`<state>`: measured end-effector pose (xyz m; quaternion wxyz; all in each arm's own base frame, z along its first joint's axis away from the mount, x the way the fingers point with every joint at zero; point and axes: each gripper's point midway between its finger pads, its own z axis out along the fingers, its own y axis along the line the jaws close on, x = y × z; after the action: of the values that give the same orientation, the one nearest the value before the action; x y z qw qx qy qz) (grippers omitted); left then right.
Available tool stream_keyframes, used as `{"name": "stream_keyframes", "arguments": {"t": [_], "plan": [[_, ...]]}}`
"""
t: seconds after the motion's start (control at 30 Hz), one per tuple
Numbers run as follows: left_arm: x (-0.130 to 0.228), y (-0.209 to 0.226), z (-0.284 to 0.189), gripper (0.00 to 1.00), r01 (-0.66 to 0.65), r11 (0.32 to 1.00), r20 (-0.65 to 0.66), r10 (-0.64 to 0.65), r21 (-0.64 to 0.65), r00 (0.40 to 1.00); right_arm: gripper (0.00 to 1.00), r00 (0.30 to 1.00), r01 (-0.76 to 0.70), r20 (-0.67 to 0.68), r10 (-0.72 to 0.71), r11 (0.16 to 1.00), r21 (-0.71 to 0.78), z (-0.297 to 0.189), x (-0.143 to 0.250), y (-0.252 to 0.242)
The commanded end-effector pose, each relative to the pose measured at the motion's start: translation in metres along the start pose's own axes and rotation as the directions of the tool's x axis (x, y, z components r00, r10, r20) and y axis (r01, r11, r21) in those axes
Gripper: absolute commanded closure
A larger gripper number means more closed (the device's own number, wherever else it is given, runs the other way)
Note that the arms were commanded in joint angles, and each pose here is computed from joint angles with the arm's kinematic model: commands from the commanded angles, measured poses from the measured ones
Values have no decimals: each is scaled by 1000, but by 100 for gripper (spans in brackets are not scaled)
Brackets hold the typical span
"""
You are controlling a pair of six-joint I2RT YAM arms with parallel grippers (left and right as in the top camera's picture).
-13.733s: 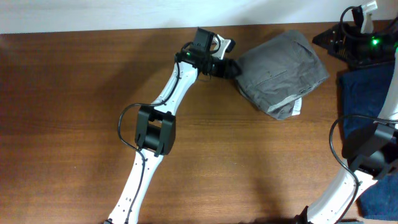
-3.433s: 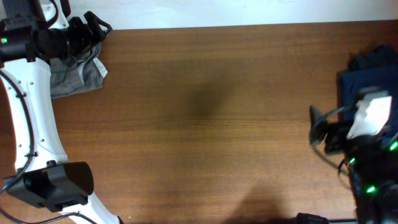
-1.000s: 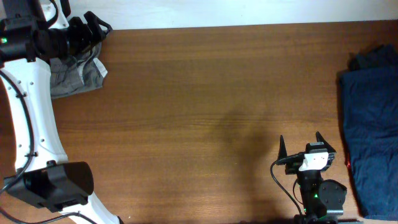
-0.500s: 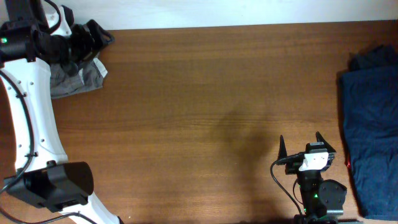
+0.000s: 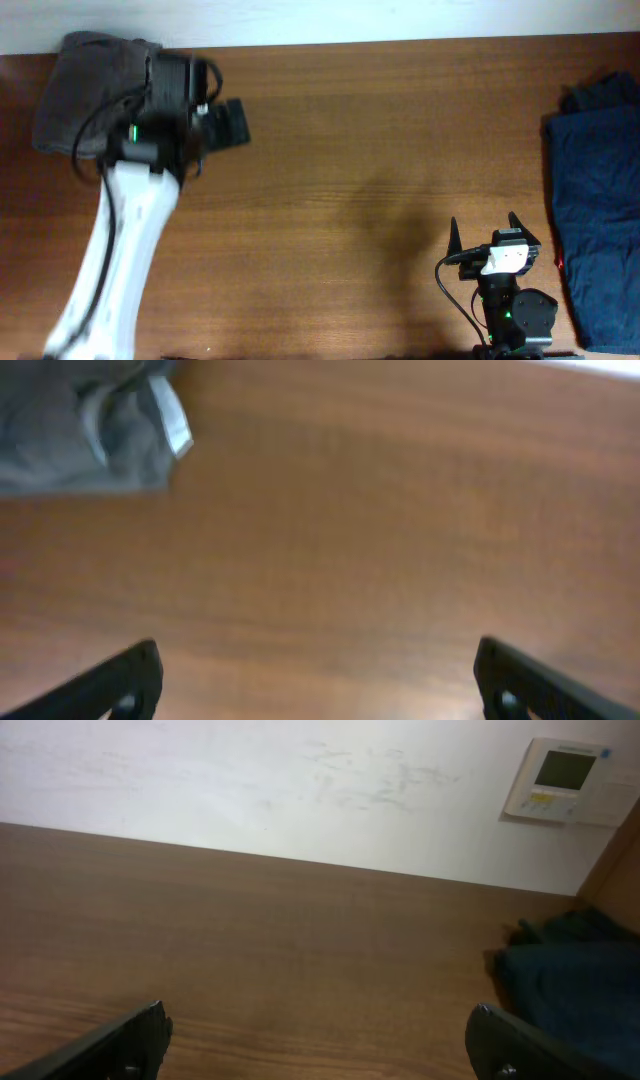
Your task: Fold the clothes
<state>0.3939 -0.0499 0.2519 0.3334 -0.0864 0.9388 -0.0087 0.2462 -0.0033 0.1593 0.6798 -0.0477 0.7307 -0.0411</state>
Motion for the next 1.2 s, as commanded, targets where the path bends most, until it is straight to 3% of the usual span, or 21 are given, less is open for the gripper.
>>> {"name": "stream_keyframes", "arguments": {"t": [0.0,0.2,0.67,0.97,1.17], "plan": [[23,30,-9,1,-73,993,95,82,-95,992,1,1000,-15,1,15,1000,7,0,2,0],[58,47,0,1,-37,996,279,57,-77,959,1,1000,-15,1,15,1000,7,0,2,0],[122,83,7,1,72,997,632,-78,35,771,1,1000,-15,1,15,1000,7,0,2,0],[146,97,1,1,97,994,706,-109,57,699,1,1000,-15,1,15,1000,7,0,2,0],[152,99,0,1,90,994,699,-112,69,707,1,1000,-15,1,15,1000,7,0,2,0]]}}
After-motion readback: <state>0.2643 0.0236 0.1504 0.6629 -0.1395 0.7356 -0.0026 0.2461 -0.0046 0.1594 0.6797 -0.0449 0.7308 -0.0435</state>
